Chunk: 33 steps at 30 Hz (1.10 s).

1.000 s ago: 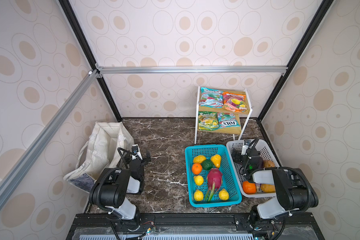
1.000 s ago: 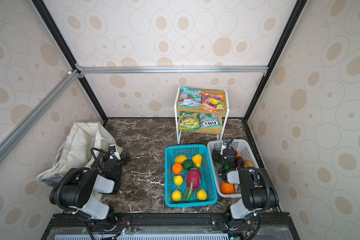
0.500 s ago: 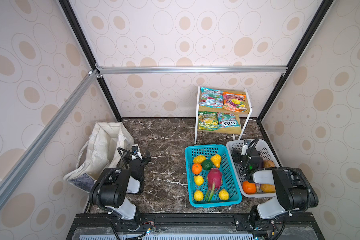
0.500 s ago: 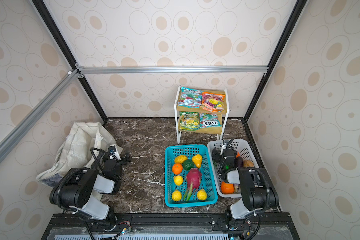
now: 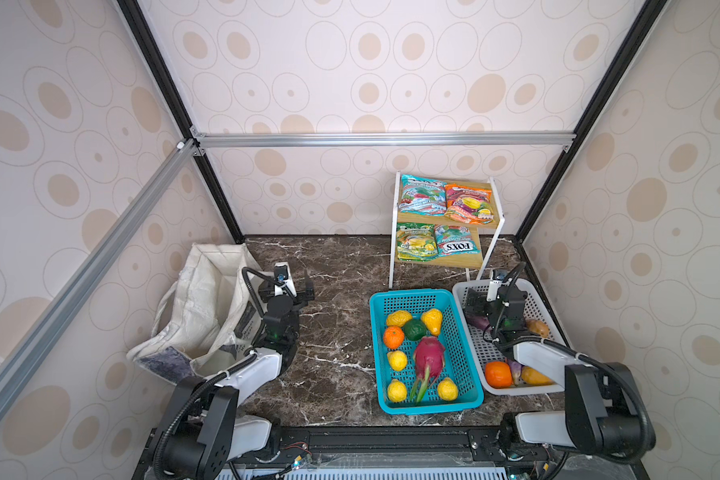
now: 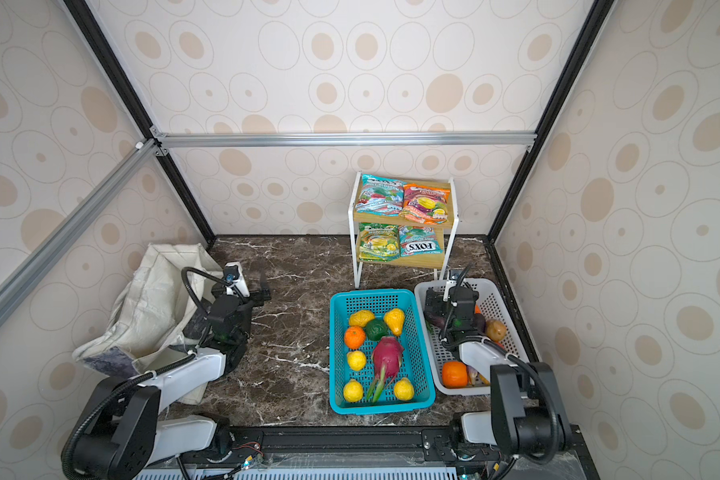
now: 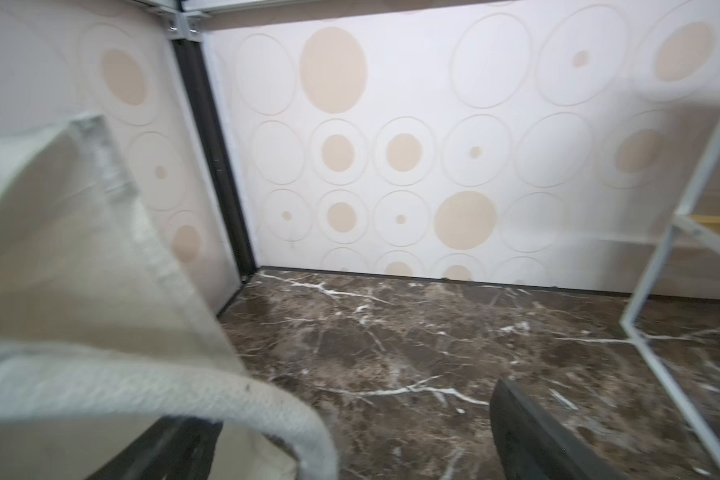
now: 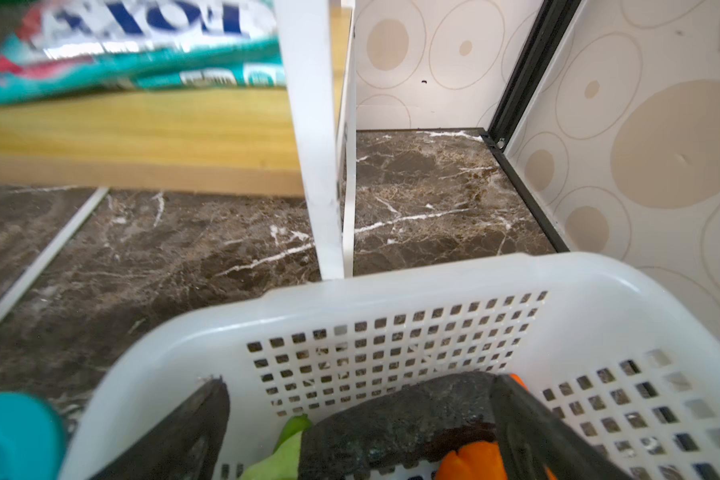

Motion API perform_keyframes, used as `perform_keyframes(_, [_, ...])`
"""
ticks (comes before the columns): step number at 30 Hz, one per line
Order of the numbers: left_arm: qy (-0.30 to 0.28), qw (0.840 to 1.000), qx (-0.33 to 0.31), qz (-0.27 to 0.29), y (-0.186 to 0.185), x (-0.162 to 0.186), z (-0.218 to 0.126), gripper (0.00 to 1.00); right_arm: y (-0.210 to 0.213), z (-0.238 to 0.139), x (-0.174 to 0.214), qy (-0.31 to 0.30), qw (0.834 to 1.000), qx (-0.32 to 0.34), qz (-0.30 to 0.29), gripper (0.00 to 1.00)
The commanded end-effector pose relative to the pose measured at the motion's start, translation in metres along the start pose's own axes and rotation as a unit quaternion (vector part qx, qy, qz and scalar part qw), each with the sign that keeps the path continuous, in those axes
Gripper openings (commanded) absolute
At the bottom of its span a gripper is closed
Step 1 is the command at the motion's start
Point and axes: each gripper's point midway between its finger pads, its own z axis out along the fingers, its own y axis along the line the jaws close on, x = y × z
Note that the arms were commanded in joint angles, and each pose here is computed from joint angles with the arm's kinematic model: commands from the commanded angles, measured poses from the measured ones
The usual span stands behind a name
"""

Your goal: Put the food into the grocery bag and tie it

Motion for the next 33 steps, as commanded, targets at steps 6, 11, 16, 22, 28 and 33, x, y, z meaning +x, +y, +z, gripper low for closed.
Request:
perform_keyframes(6, [0.144, 0.987, 0.054, -0.044, -0.032, -0.065, 0.002, 0.99, 0.035, -0.051, -0.056, 0.023, 0.993, -0.111, 0.045, 1.0])
perform_keyframes(11, [0.18, 0.971, 0.143, -0.07, -0.059, -0.071, -0.016, 0.99, 0.064, -0.069, -0.071, 0.006, 0.977, -0.203, 0.066, 1.0])
perform_keyframes(16, [0.229, 0.97, 0.052, -0.056, -0.028, -0.032, -0.018, 0.95, 0.075, -0.069, -0.067, 0.022, 0.969, -0.232, 0.077, 1.0])
perform_keyframes(22, [0.255, 0.967, 0.015, -0.007, -0.009, -0.027, -0.027, 0.7, 0.082, -0.074, -0.06, 0.036, 0.963, -0.252, 0.083, 1.0])
perform_keyframes(28, [0.275, 0.961, -0.01, 0.023, 0.007, -0.054, -0.043, 0.79, 0.085, -0.08, -0.063, 0.039, 0.958, -0.262, 0.107, 1.0])
perform_keyframes(33, [0.249, 0.963, -0.092, 0.049, 0.051, -0.082, -0.056, 0.83, 0.089, -0.086, -0.068, 0.041, 0.954, -0.271, 0.121, 1.0])
